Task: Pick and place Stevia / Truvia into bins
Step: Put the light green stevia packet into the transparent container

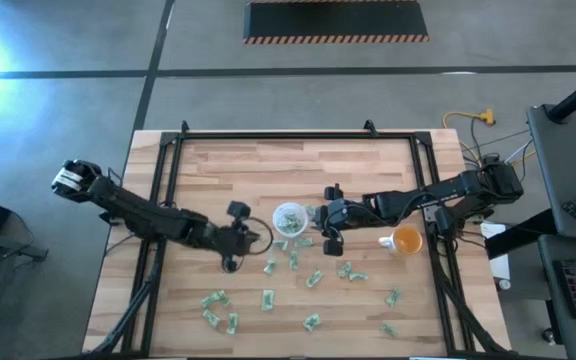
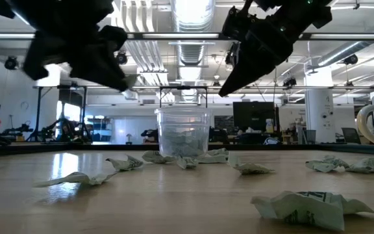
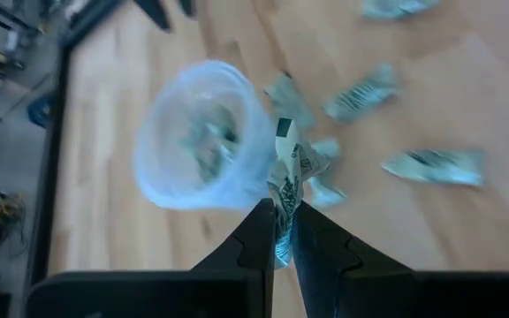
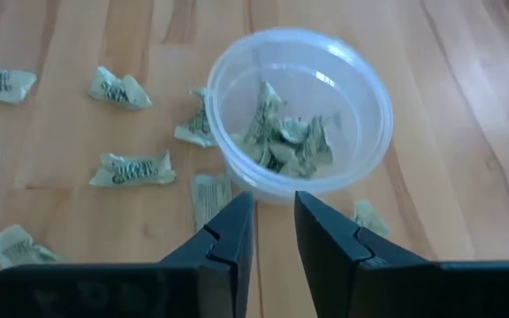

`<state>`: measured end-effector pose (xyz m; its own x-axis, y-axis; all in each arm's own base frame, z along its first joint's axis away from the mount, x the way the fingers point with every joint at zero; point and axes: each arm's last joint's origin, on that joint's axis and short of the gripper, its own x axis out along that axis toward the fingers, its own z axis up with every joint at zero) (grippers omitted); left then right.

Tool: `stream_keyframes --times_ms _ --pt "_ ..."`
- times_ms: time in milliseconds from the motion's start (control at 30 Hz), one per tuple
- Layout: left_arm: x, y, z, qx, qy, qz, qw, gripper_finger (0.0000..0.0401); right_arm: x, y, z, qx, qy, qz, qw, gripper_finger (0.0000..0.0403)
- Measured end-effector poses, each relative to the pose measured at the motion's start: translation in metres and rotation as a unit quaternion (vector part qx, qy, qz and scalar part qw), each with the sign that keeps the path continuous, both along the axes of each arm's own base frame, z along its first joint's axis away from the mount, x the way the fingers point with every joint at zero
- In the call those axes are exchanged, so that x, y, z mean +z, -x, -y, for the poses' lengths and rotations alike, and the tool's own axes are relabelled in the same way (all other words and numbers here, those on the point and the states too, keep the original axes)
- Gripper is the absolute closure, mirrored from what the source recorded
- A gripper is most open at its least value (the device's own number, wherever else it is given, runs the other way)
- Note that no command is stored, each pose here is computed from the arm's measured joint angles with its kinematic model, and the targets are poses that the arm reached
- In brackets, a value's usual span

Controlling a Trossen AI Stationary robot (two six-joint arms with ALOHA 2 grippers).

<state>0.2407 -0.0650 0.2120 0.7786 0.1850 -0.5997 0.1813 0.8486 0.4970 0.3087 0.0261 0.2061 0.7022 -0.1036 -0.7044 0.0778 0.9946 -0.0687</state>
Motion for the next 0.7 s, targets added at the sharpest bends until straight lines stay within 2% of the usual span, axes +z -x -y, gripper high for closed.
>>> stream_keyframes --times_ms 333,700 --pt "0.007 -0.022 -0.049 0.004 0.037 0.055 0.998 0.0382 -0.005 0.006 0.001 -0.011 -0.006 -0.037 0.999 0.0333" --pt "-0.007 -0.045 -0.074 -0.021 0.061 0.084 0.994 0.0382 -0.007 0.007 0.001 -0.021 -0.013 -0.048 0.999 0.0332"
